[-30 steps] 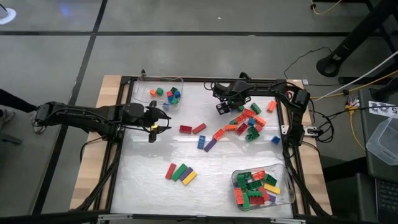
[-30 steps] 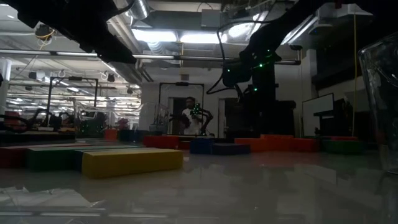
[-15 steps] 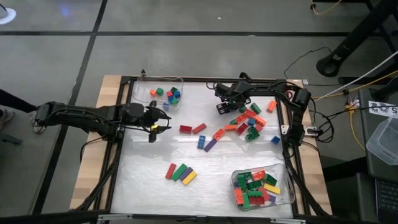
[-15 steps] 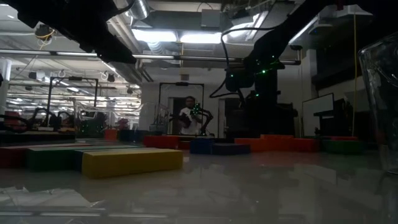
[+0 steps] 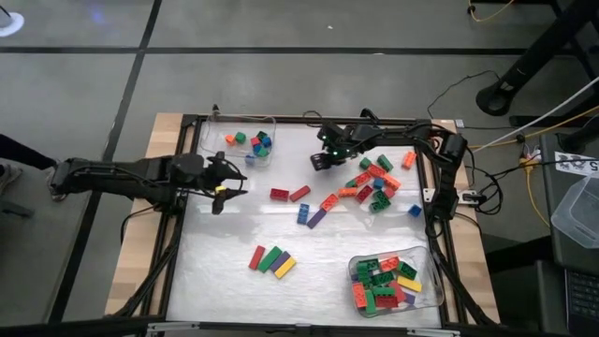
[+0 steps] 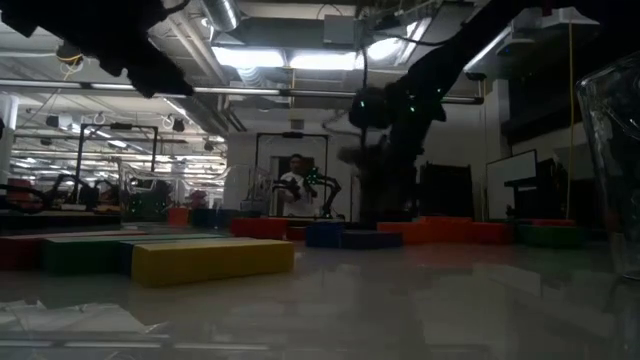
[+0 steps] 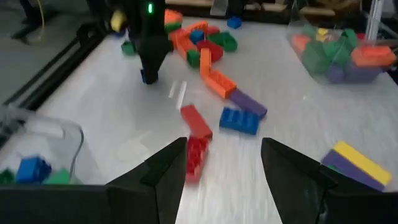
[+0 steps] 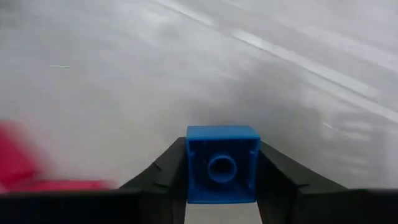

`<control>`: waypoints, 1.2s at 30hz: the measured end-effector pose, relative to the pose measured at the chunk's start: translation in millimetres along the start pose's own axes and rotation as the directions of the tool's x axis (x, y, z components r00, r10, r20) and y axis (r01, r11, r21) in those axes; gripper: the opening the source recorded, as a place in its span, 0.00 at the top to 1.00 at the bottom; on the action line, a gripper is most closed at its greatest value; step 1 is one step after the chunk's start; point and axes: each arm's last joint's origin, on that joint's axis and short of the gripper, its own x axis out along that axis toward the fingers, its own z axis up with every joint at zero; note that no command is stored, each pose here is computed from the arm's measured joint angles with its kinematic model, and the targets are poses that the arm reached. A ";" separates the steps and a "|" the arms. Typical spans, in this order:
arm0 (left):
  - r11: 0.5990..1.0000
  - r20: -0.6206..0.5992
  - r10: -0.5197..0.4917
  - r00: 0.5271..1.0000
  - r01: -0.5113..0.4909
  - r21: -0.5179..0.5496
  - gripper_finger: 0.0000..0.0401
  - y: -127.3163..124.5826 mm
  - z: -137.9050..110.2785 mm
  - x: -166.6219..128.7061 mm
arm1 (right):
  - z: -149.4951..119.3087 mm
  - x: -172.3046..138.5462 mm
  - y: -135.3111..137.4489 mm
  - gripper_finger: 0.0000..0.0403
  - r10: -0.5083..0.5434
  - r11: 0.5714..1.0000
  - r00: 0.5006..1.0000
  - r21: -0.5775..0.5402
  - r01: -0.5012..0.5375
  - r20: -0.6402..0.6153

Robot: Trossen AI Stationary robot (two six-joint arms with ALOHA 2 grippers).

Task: Sort blocks by size
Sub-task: Put the square blue game piece into the top transparent bin

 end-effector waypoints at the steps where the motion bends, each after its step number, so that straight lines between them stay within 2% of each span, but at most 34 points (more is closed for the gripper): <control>1: 1.000 -0.016 0.000 1.000 -0.001 -0.012 0.52 0.1 -1.6 -0.4 | 0.9 -0.8 6.5 0.66 0.059 0.998 0.998 -0.017 -0.059 0.014; 4: 1.000 -0.053 0.002 0.999 -0.004 -0.023 0.52 0.3 -5.2 -0.1 | 8.8 -3.4 26.5 0.62 0.254 0.965 0.964 -0.084 -0.247 0.083; 7: 1.000 -0.054 0.008 0.998 -0.010 -0.023 0.52 0.4 -5.2 0.6 | 17.6 -11.7 50.1 0.63 0.395 0.915 0.898 -0.175 -0.365 0.193; 10: 1.000 -0.032 0.016 0.999 -0.016 -0.024 0.52 0.5 -3.1 0.6 | 24.2 -20.7 68.3 0.65 0.456 0.888 0.818 -0.249 -0.388 0.351; 13: 0.999 -0.009 0.021 1.000 -0.022 -0.027 0.52 0.6 -0.9 0.6 | 29.1 -28.2 81.9 0.66 0.502 0.864 0.714 -0.312 -0.395 0.487; 17: 0.999 0.011 0.025 1.000 -0.025 -0.027 0.52 0.6 1.0 0.6 | 34.5 -21.9 88.2 0.64 0.547 0.837 0.617 -0.357 -0.415 0.565; 26: 0.999 0.017 0.022 1.000 -0.022 -0.030 0.52 0.4 1.6 0.7 | 61.6 9.8 106.8 0.62 0.557 0.830 0.582 -0.366 -0.421 0.593; 30: 0.996 0.016 0.021 1.000 -0.020 -0.083 0.52 0.3 1.5 0.7 | 74.0 11.0 118.2 0.58 0.569 0.821 0.552 -0.381 -0.425 0.609; 32: 0.993 0.015 0.020 1.000 -0.018 -0.117 0.52 0.2 1.4 0.7 | 78.0 11.1 122.0 0.56 0.562 0.826 0.564 -0.382 -0.414 0.604; 36: 0.987 0.013 0.018 1.000 -0.016 -0.158 0.52 0.2 1.3 0.7 | 80.0 11.1 123.1 0.50 0.516 0.856 0.623 -0.379 -0.351 0.588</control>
